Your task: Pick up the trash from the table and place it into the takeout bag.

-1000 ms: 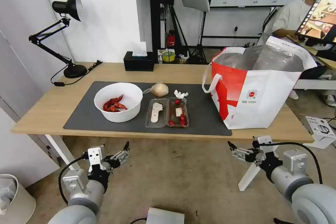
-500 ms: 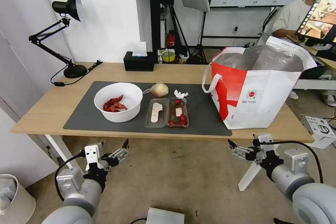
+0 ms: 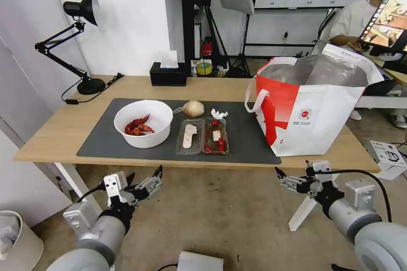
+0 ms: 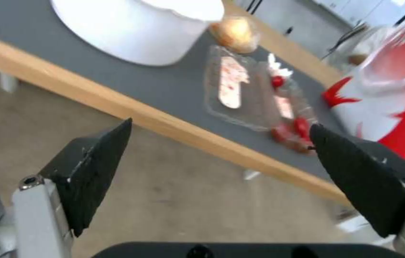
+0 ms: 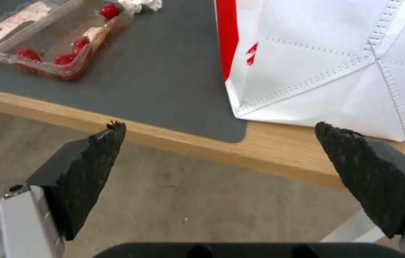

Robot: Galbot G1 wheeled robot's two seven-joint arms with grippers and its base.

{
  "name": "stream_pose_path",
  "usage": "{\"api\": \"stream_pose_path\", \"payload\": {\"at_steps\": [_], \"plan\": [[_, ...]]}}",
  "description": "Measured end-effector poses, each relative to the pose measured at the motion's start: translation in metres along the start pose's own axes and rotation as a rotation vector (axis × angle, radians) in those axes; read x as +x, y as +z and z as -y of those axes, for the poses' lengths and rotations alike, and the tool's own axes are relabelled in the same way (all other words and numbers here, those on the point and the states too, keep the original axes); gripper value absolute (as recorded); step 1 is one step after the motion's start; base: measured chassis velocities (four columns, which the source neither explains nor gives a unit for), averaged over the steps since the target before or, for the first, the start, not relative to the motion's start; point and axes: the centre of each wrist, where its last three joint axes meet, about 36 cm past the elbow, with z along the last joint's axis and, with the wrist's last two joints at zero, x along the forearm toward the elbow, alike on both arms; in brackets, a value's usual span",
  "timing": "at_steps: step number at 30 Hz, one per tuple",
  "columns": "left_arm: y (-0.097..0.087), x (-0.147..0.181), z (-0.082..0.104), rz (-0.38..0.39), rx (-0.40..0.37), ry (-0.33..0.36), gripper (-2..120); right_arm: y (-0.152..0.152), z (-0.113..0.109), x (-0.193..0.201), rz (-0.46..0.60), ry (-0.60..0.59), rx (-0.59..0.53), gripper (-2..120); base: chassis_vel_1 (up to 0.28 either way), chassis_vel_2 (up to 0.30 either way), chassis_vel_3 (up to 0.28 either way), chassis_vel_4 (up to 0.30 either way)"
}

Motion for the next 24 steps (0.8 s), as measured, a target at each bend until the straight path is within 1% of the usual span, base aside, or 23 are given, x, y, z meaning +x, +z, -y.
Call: {"api": "stream_pose_path", "payload": {"at_steps": [1, 3, 4, 6, 7, 8, 10, 12, 13, 14, 15, 16, 17, 19, 20, 23, 24], "plan": [[0.001, 0.0, 0.001, -0.004, 0.036, 0.01, 100, 0.0, 0.0, 0.0, 0.0, 0.0, 0.0, 100, 0.0, 0.0, 0.0, 0.0], [0.002, -0.001, 0.005, -0.024, 0.138, 0.035, 100, -0.001, -0.001, 0.002, 0.004, -0.001, 0.003, 100, 0.0, 0.0, 0.0, 0.0], [0.002, -0.001, 0.005, -0.024, 0.138, 0.035, 100, -0.001, -0.001, 0.002, 0.004, -0.001, 0.003, 100, 0.0, 0.0, 0.0, 0.0], [0.003, -0.002, 0.007, -0.037, 0.188, 0.057, 100, -0.002, -0.001, 0.002, 0.006, -0.001, 0.006, 100, 0.0, 0.0, 0.0, 0.0], [0.003, -0.002, 0.007, -0.037, 0.188, 0.057, 100, -0.002, -0.001, 0.002, 0.006, -0.001, 0.006, 100, 0.0, 0.0, 0.0, 0.0], [0.004, -0.002, 0.008, -0.049, 0.221, 0.069, 100, -0.002, -0.001, 0.003, 0.007, -0.001, 0.007, 100, 0.0, 0.0, 0.0, 0.0], [0.004, -0.003, 0.01, -0.061, 0.254, 0.083, 100, -0.002, -0.001, 0.003, 0.007, 0.0, 0.008, 100, 0.0, 0.0, 0.0, 0.0], [0.004, -0.003, 0.011, -0.064, 0.263, 0.088, 100, -0.002, -0.001, 0.003, 0.007, 0.0, 0.008, 100, 0.0, 0.0, 0.0, 0.0], [0.003, -0.004, 0.012, -0.07, 0.291, 0.101, 100, -0.002, -0.001, 0.003, 0.006, 0.0, 0.008, 100, 0.0, 0.0, 0.0, 0.0], [0.003, -0.004, 0.012, -0.07, 0.291, 0.101, 100, -0.002, -0.001, 0.003, 0.006, 0.0, 0.008, 100, 0.0, 0.0, 0.0, 0.0], [0.002, -0.005, 0.012, -0.072, 0.312, 0.108, 100, -0.002, -0.001, 0.002, 0.005, 0.001, 0.008, 100, 0.0, 0.0, 0.0, 0.0], [0.001, -0.006, 0.013, -0.07, 0.339, 0.114, 100, -0.001, -0.001, 0.001, 0.003, -0.001, 0.007, 100, 0.0, 0.0, 0.0, 0.0], [0.001, -0.006, 0.013, -0.07, 0.339, 0.114, 100, -0.001, -0.001, 0.001, 0.003, -0.001, 0.007, 100, 0.0, 0.0, 0.0, 0.0], [-0.001, -0.008, 0.017, -0.054, 0.373, 0.135, 100, -0.001, 0.0, 0.0, 0.002, -0.001, 0.009, 100, 0.0, 0.0, 0.0, 0.0], [-0.001, -0.008, 0.017, -0.054, 0.373, 0.135, 100, -0.001, 0.0, 0.0, 0.002, -0.001, 0.009, 100, 0.0, 0.0, 0.0, 0.0], [-0.003, -0.013, 0.023, -0.038, 0.416, 0.181, 100, -0.001, 0.0, -0.001, 0.0, 0.0, 0.01, 100, 0.0, 0.0, 0.0, 0.0], [-0.003, -0.013, 0.023, -0.038, 0.416, 0.181, 100, -0.001, 0.0, -0.001, 0.0, 0.0, 0.01, 100, 0.0, 0.0, 0.0, 0.0]]}}
